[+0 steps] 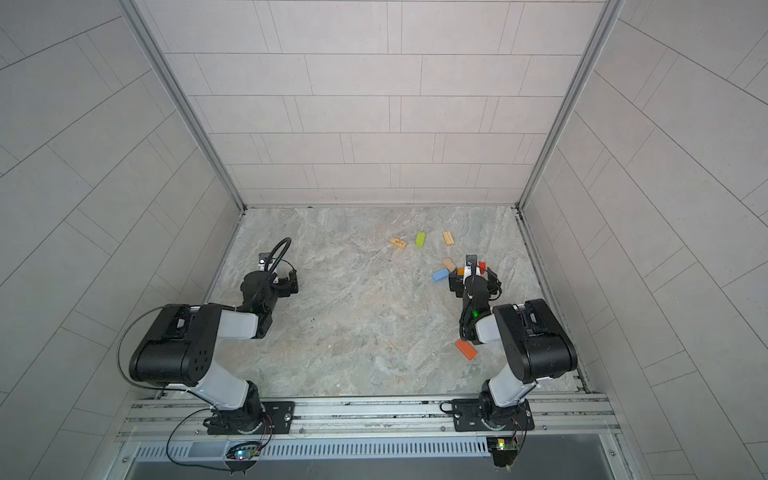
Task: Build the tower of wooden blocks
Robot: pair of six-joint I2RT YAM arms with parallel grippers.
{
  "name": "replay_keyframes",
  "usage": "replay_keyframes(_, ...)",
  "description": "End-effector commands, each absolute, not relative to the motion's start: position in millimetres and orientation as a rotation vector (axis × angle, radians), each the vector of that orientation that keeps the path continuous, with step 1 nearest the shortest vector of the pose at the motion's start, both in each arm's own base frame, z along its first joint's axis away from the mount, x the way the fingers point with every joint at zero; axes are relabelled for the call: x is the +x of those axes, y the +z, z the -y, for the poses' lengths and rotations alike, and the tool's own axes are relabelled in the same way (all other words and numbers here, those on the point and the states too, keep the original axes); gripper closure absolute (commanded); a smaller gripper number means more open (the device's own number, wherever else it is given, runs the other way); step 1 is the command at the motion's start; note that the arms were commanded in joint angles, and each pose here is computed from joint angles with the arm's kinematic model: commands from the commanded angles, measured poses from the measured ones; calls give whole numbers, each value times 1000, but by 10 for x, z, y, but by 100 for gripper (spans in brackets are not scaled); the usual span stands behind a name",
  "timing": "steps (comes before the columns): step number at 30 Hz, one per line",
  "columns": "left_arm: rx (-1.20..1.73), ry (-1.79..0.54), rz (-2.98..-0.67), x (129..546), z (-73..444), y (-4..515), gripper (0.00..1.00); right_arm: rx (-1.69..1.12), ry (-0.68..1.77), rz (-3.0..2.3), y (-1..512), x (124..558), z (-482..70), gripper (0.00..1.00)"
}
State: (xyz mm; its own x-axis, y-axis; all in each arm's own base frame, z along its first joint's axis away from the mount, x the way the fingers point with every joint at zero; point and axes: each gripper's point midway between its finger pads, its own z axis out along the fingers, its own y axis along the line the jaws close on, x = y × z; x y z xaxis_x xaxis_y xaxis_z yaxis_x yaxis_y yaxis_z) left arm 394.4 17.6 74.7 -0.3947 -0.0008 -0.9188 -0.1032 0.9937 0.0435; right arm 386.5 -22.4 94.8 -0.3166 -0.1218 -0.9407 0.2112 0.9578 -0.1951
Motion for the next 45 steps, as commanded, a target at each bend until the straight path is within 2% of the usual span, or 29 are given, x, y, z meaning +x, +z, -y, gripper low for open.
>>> replay_keyframes(1,-88,106,-1934,3994,-190,852,0,50,-318,-1868,941,3870,201,1)
replay_keyframes(38,-120,117,-1931,3988,-241,855,0,93,-317,-1882,936,3893,290,1)
replay_keyframes(42,-212,208,-1900,3940,-396,985,0,171,-462,-1820,1295,3757,372,1)
replay_keyframes(45,-352,332,-1914,3869,-632,1321,0,289,-421,-1881,1595,3687,423,1)
